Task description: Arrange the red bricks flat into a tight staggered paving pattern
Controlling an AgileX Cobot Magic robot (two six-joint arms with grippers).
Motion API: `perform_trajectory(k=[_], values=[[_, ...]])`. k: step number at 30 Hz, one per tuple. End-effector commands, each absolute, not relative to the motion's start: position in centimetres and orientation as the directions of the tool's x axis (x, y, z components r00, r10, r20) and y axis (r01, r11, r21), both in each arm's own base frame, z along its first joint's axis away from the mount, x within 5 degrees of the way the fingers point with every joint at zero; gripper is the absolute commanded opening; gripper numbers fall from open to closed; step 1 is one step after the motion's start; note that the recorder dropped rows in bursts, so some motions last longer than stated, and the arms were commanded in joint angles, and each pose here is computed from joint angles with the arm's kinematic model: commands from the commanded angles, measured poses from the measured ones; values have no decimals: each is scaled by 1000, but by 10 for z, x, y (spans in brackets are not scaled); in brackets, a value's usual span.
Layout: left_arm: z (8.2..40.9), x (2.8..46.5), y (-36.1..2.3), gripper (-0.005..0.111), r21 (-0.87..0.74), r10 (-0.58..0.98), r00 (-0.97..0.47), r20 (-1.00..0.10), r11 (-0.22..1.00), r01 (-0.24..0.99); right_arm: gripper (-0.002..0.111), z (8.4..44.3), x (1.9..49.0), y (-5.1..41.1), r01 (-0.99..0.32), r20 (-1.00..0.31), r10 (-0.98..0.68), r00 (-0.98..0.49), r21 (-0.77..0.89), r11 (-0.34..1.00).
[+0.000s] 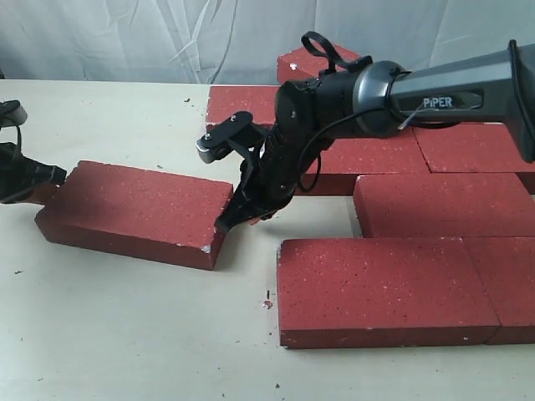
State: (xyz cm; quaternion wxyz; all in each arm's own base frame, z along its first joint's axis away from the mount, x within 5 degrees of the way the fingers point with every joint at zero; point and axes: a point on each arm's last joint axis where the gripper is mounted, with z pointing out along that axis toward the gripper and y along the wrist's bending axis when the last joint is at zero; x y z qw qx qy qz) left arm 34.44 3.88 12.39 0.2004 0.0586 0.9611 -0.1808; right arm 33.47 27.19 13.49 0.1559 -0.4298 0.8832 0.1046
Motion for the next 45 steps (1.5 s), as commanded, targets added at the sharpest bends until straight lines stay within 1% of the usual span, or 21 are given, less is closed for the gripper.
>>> perform_trajectory(k=[1, 3, 7, 12, 16, 25, 31, 34, 37, 41, 45], values=[[125, 341, 30, 0, -368, 89, -922, -376, 899, 237, -1, 139, 337, 274, -802, -368, -737, -567, 41, 596], [127, 337, 27, 0, -396, 129, -928, -350, 877, 271, -1, 139, 337, 273, -807, -365, -745, -558, 30, 589], [131, 335, 23, 0, -447, 153, -932, -327, 844, 295, -1, 143, 336, 267, -822, -329, -774, -540, 10, 569], [131, 335, 23, 0, -446, 160, -932, -324, 843, 300, -1, 146, 333, 264, -831, -296, -793, -533, 8, 556], [131, 329, 20, 0, -483, 194, -936, -293, 815, 320, -1, 152, 333, 261, -842, -283, -811, -513, -17, 539], [131, 326, 19, 0, -493, 222, -936, -274, 803, 335, -1, 151, 330, 255, -859, -212, -845, -491, -39, 510], [129, 332, 24, 0, -429, 206, -929, -306, 841, 328, -1, 151, 331, 256, -859, -218, -844, -490, -42, 510], [129, 337, 27, 0, -395, 168, -926, -339, 868, 302, -1, 152, 333, 259, -852, -266, -829, -492, -48, 522], [130, 338, 26, 0, -408, 146, -927, -344, 866, 288, -1, 151, 335, 260, -848, -284, -823, -493, -54, 527], [131, 333, 12, 0, -454, 204, -928, -312, 826, 334, -1, 151, 335, 261, -844, -289, -815, -503, -41, 535], [130, 331, 5, 0, -456, 250, -921, -298, 811, 368, -1, 150, 331, 259, -844, -249, -820, -516, -13, 536]])
